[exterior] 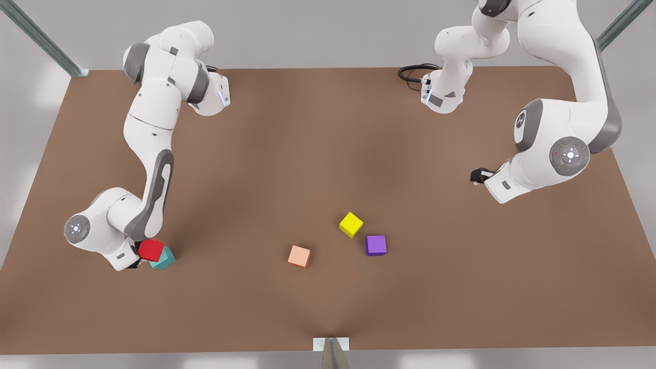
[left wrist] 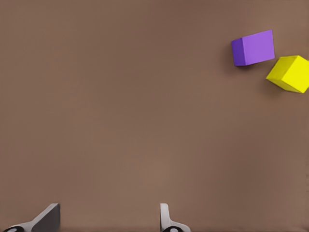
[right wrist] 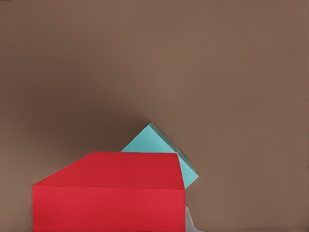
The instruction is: Pick up red wooden cube and pass to hand red wooden cube and place in blue wooden cube
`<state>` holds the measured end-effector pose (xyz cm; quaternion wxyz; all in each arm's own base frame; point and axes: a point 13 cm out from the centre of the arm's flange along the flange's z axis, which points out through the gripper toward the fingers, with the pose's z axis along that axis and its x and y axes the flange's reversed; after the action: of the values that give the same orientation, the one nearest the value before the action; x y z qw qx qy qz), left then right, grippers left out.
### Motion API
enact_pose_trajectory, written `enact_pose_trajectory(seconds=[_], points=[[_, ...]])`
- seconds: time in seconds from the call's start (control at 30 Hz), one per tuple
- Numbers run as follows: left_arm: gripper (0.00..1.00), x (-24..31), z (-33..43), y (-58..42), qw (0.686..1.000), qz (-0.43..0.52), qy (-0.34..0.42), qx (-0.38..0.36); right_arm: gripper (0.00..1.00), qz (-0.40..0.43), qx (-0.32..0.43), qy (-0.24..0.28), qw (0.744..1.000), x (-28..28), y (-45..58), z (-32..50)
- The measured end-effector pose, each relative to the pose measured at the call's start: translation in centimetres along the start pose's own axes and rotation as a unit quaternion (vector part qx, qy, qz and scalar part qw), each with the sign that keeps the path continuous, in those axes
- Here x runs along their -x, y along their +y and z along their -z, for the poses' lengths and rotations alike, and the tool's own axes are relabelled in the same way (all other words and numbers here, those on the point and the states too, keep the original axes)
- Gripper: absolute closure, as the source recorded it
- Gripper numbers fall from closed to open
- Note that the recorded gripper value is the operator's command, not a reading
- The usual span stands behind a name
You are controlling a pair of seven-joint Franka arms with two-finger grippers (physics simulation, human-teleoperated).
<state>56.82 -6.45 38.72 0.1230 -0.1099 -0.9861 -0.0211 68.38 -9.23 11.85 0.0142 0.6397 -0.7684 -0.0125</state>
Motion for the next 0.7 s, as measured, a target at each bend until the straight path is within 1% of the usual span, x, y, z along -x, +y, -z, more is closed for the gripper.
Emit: enact_pose_trajectory(seconds=[0.17, 0.2, 0.23, 0.7], points=[[0.0, 0.1, -0.4, 0.0, 1.0, 0.001, 0.004, -0.002, 0.36, -0.022, -0.009, -0.004, 1.0, 0.3, -0.4, -0.8], [0.0, 0.1, -0.5, 0.0, 1.0, 0.001, 0.005, -0.002, 0.11, -0.025, -0.01, -0.005, 1.0, 0.4, -0.5, -0.8], [0.0, 0.1, -0.5, 0.0, 1.0, 0.001, 0.005, -0.003, 0.0, -0.029, -0.011, -0.006, 1.0, 0.4, -0.5, -0.9], [0.0, 0.1, -0.5, 0.0, 1.0, 0.003, 0.006, -0.003, 0.0, -0.051, -0.013, -0.018, 0.998, 1.3, -0.6, -0.7]])
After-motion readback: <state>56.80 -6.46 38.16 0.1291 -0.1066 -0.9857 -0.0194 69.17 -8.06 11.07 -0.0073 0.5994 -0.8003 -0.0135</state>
